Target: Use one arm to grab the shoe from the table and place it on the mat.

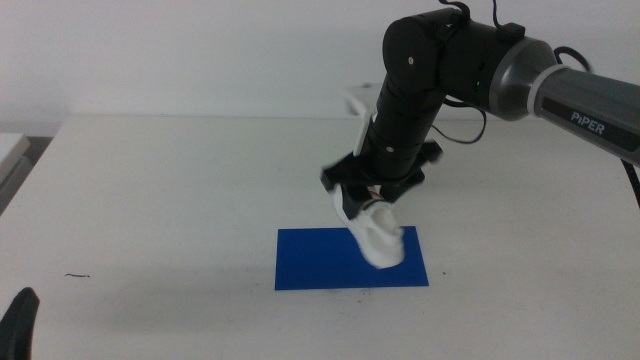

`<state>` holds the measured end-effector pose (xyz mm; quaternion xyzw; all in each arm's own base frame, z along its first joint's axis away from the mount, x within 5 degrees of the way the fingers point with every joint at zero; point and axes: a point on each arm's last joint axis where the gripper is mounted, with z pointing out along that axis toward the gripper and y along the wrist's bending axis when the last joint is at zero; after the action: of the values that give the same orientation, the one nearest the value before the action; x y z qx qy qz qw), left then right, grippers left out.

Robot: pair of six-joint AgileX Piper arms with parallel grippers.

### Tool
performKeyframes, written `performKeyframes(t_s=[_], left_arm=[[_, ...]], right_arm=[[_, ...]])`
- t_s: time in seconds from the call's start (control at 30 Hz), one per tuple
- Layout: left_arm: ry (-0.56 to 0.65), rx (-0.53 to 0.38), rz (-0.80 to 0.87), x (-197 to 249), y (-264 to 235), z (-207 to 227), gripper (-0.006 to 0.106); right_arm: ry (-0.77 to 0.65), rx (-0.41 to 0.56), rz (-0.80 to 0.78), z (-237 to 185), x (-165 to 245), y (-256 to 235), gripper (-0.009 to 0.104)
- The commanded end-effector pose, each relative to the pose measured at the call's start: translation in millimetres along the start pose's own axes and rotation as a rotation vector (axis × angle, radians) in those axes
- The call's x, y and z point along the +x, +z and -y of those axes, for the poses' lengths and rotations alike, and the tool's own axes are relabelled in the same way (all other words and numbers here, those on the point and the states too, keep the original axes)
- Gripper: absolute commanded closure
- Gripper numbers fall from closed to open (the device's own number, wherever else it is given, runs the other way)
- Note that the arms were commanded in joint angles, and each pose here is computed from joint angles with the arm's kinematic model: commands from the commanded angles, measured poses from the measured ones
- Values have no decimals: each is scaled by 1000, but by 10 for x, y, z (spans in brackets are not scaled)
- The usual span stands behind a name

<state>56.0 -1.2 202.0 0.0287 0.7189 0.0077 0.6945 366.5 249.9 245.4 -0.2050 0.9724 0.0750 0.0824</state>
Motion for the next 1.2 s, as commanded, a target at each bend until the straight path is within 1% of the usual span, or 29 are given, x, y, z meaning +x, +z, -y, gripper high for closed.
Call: performKeyframes(t_s=[0.0,0.03,0.13,0.2,0.23,0.27,0.33,0.43,0.5,0.6,0.7,0.8,0.87,0.9,0.97,1.1,1.13,1.17], left_arm=[[-5,8,8,-8,4,5,7],[-5,8,8,-8,4,5,7],[-5,8,8,-8,4,5,7],[-5,8,8,-8,4,5,7],[-5,8,8,-8,4,5,7],[-5,8,8,-8,4,5,7],[-5,8,8,-8,4,5,7],[-5,8,8,-8,4,5,7],[-5,8,8,-8,4,5,7],[-5,8,8,-8,4,5,7],[-5,8,8,-8,4,5,7],[-5,8,8,-8,4,5,7],[-5,8,8,-8,4,5,7],[-5,8,8,-8,4,5,7],[-5,8,8,-8,4,5,7],[-5,8,8,-8,4,5,7],[-5,8,8,-8,4,5,7],[-5,8,8,-8,4,5,7]], right_arm=[[-430,-4,10,0,-7,-48,93],[-618,-16,12,-12,-5,-48,93],[-1061,-31,23,-28,-3,-49,93],[-1219,-35,29,-33,-2,-49,93],[-1257,-35,30,-45,0,-48,93],[-1259,-39,24,-68,3,-19,93],[-1199,-39,16,-99,9,4,93],[-1138,3,-28,-93,5,100,93],[-1144,6,-47,-118,9,175,93],[-1143,-27,-60,-175,20,278,93],[-1148,-30,-92,-176,23,414,93],[-1149,-32,-122,-158,25,537,89],[-1150,-33,-135,-151,27,593,83],[-1149,-35,-141,-149,28,617,77],[-1150,-30,-129,-150,15,643,61],[-1149,-31,-132,-147,12,683,14],[-1149,-30,-129,-148,10,683,6],[-1147,-28,-127,-149,9,671,2]])
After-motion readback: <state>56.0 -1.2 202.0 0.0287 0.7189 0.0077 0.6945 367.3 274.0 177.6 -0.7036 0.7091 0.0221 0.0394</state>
